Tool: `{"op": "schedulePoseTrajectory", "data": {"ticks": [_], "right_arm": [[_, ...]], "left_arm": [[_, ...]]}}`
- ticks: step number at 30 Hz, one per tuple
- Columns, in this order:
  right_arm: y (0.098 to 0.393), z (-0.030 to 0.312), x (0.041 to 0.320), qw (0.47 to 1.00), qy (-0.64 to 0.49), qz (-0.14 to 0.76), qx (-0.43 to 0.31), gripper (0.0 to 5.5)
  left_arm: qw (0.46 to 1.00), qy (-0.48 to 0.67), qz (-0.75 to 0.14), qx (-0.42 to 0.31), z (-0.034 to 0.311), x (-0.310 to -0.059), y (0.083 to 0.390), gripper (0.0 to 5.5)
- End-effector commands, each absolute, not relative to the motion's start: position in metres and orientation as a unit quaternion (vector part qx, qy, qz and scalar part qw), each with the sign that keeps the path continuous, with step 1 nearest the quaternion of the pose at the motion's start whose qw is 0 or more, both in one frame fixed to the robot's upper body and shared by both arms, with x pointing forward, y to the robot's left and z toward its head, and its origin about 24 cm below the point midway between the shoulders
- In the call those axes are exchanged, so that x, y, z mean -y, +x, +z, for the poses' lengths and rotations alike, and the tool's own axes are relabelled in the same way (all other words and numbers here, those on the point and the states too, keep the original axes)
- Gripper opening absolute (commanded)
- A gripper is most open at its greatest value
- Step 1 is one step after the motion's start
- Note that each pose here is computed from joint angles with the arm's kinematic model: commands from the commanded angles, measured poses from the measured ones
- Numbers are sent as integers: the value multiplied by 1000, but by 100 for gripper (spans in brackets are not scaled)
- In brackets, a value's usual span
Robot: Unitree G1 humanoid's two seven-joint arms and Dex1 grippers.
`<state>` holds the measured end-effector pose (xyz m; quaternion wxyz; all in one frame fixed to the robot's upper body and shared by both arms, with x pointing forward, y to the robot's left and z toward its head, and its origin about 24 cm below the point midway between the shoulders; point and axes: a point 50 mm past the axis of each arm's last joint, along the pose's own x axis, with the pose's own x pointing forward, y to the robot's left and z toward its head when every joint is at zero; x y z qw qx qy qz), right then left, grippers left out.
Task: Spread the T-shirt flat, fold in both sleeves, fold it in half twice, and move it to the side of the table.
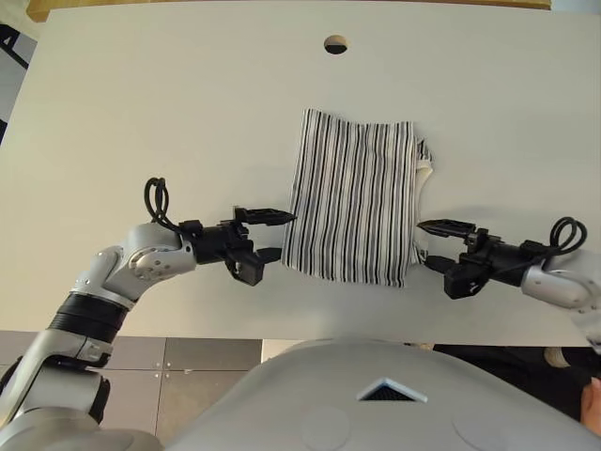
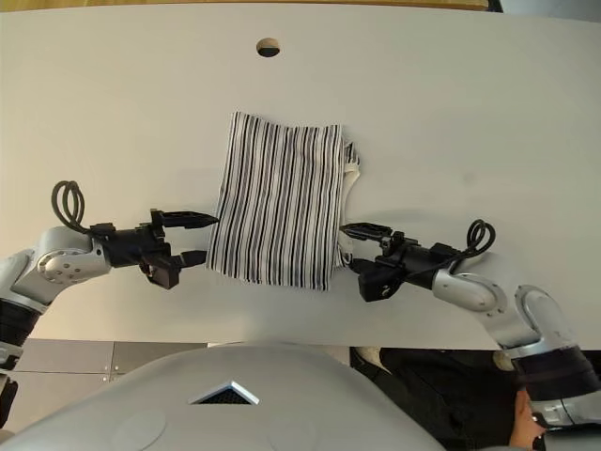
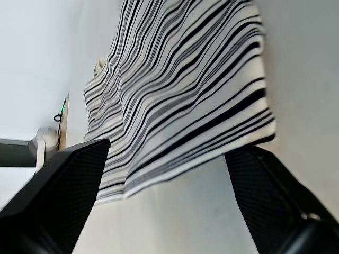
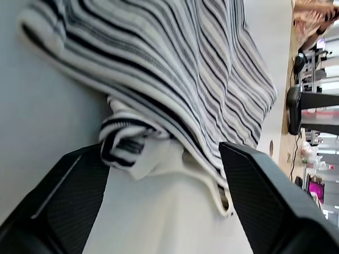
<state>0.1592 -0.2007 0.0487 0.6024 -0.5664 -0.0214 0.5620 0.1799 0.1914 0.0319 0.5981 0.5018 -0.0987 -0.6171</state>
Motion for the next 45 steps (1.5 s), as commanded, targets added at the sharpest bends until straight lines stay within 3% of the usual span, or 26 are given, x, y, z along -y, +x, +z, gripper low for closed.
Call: {"op": "schedulePoseTrajectory", "data": {"ticks": [1, 7, 15, 28, 35, 42, 45], "right_arm": [[152, 29, 196, 566, -563, 602, -1, 367], [153, 31, 191, 551, -564, 615, 8, 367], [151, 32, 195, 548, -564, 618, 5, 372], [155, 26, 199, 569, -561, 601, -3, 120], [157, 27, 194, 579, -553, 599, 10, 15], [158, 29, 190, 613, -525, 590, 34, 10], [145, 33, 190, 640, -490, 590, 45, 10]], "left_arm": [[543, 490, -680, 47, 9, -189, 164, 398], [523, 477, -705, 43, 8, -189, 159, 398], [515, 465, -719, 39, 1, -187, 159, 261], [522, 448, -724, 40, -4, -185, 156, 57], [536, 444, -716, 47, -4, -183, 158, 17], [577, 399, -709, 65, -1, -177, 144, 15], [599, 370, -707, 62, 6, -178, 129, 15]]}}
